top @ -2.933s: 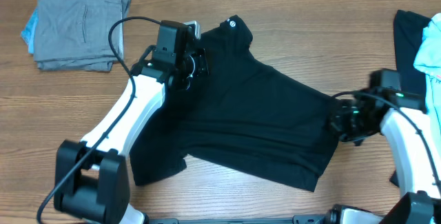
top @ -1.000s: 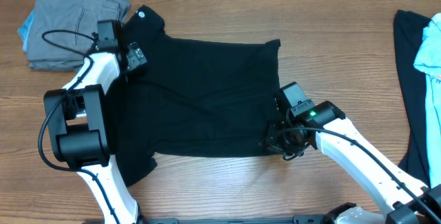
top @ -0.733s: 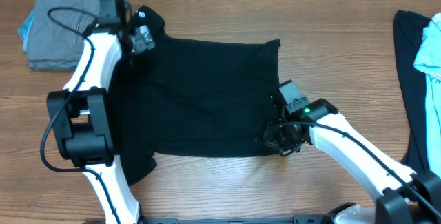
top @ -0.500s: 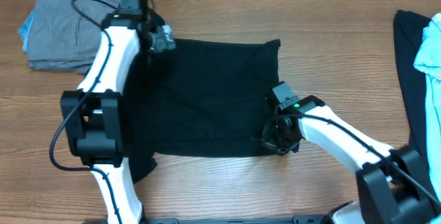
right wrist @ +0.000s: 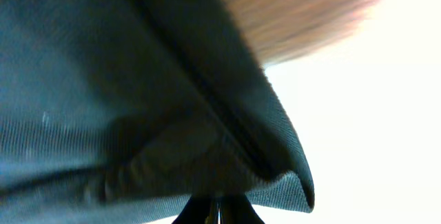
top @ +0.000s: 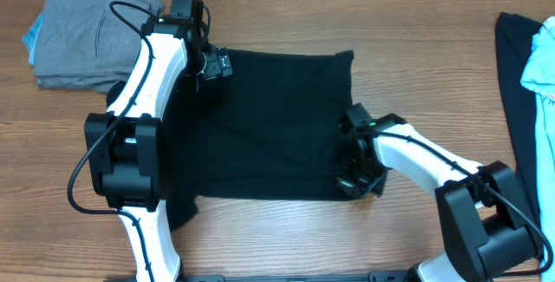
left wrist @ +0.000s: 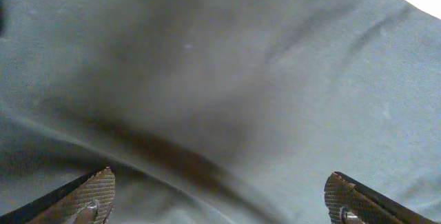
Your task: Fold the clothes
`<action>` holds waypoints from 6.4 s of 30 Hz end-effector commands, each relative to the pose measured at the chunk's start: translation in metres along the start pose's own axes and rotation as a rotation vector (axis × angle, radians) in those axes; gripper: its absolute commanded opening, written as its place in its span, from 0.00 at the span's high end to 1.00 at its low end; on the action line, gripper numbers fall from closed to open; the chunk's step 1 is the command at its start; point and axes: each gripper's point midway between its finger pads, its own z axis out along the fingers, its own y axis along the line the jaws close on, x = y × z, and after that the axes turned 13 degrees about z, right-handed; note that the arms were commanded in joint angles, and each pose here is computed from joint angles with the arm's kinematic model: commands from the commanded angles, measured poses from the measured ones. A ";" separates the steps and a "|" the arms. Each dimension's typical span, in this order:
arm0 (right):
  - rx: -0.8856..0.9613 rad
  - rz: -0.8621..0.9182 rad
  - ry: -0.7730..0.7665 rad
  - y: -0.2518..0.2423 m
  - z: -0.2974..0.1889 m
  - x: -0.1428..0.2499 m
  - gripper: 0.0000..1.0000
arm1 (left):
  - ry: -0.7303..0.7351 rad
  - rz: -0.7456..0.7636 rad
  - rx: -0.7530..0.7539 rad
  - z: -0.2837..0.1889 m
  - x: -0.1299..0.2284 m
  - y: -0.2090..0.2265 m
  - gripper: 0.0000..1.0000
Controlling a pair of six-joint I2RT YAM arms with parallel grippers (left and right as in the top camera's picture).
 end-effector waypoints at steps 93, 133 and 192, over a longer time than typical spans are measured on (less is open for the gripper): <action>-0.254 0.149 -0.231 -0.058 -0.131 -0.090 0.00 | 0.371 -0.690 -0.340 -0.007 0.318 0.082 0.00; -0.265 0.194 -0.037 -0.062 -0.070 -0.054 0.17 | 0.365 -0.639 -0.072 0.037 0.332 0.048 0.84; -0.328 0.343 -0.275 -0.085 -0.122 -0.053 0.96 | 0.343 -0.479 -0.089 -0.067 0.298 0.048 0.96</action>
